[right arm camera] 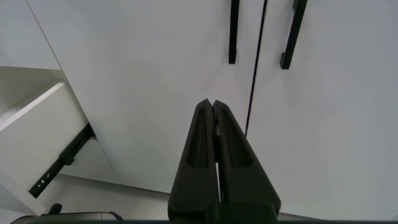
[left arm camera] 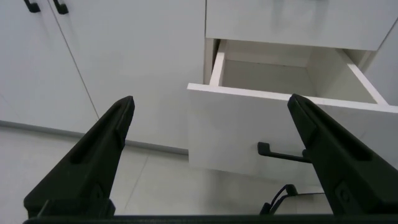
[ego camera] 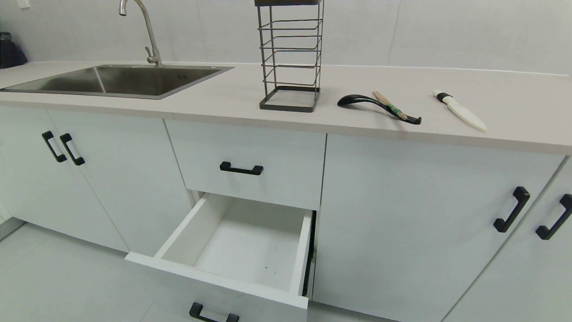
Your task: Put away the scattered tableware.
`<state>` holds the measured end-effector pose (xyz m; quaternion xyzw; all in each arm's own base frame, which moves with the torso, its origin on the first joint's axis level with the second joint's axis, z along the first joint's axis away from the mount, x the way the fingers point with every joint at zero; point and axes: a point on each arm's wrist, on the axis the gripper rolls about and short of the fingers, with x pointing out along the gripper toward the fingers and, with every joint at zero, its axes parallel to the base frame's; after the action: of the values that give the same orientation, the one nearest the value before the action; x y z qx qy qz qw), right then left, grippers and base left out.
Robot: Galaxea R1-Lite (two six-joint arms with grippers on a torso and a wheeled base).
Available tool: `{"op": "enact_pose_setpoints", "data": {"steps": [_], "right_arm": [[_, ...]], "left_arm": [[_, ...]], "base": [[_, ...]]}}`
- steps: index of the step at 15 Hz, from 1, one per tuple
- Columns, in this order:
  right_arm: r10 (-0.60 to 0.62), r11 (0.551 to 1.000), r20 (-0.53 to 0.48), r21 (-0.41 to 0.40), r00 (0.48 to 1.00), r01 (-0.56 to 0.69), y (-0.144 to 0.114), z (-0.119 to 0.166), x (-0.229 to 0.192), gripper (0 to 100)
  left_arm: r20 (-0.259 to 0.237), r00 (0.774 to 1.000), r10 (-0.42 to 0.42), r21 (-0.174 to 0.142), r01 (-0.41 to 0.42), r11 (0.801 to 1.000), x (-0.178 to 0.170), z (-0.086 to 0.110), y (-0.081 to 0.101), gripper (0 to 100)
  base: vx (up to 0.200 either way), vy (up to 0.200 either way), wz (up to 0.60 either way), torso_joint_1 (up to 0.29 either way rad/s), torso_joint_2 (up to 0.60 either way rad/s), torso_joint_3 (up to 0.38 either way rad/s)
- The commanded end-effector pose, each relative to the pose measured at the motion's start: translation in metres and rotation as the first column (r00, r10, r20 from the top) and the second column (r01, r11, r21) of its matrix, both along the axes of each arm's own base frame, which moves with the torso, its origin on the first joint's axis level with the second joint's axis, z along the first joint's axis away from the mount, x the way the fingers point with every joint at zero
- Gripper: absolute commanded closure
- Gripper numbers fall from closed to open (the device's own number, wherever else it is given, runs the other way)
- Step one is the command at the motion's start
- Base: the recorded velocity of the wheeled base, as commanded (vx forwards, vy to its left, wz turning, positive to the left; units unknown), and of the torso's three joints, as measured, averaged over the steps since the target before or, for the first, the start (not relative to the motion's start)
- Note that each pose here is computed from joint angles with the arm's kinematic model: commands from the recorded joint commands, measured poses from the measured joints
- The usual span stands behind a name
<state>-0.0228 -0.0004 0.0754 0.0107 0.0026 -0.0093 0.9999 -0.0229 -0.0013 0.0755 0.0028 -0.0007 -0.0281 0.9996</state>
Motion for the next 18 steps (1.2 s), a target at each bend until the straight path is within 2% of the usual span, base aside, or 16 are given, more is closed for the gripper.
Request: {"op": "enact_pose_setpoints", "data": {"steps": [1, 4, 11, 16, 18], "right_arm": [[0.0, 1.0, 0.001, 0.0, 1.0, 0.0, 0.0, 0.0001, 0.0, 100], [0.0, 1.0, 0.001, 0.0, 1.0, 0.0, 0.0, 0.0001, 0.0, 100], [0.0, 1.0, 0.001, 0.0, 1.0, 0.0, 0.0, 0.0001, 0.0, 100], [-0.001, 1.0, 0.001, 0.0, 1.0, 0.001, 0.0, 0.0001, 0.0, 100], [0.0, 1.0, 0.001, 0.0, 1.0, 0.0, 0.0, 0.0001, 0.0, 100]], "left_arm": [[-0.001, 1.0, 0.002, 0.001, -0.002, 1.0, 0.0001, 0.0, 0.0001, 0], [0.0, 1.0, 0.004, -0.001, -0.004, 1.0, 0.0001, 0.0002, 0.0001, 0], [-0.001, 1.0, 0.004, 0.001, -0.004, 1.0, 0.0001, 0.0, 0.0001, 0], [-0.001, 1.0, 0.002, 0.001, -0.002, 1.0, 0.0001, 0.0, 0.0001, 0], [-0.001, 1.0, 0.002, 0.001, -0.002, 1.0, 0.0001, 0.0, 0.0001, 0]], "base": [[0.0, 0.0, 0.0, 0.0, 0.0, 0.0], [0.2, 0.0, 0.0, 0.001, 0.01, 0.007], [0.0, 0.0, 0.0, 0.0, 0.0, 0.0], [0.0, 0.0, 0.0, 0.206, -0.11, -0.09], [0.0, 0.0, 0.0, 0.256, -0.49, -0.261]]}}
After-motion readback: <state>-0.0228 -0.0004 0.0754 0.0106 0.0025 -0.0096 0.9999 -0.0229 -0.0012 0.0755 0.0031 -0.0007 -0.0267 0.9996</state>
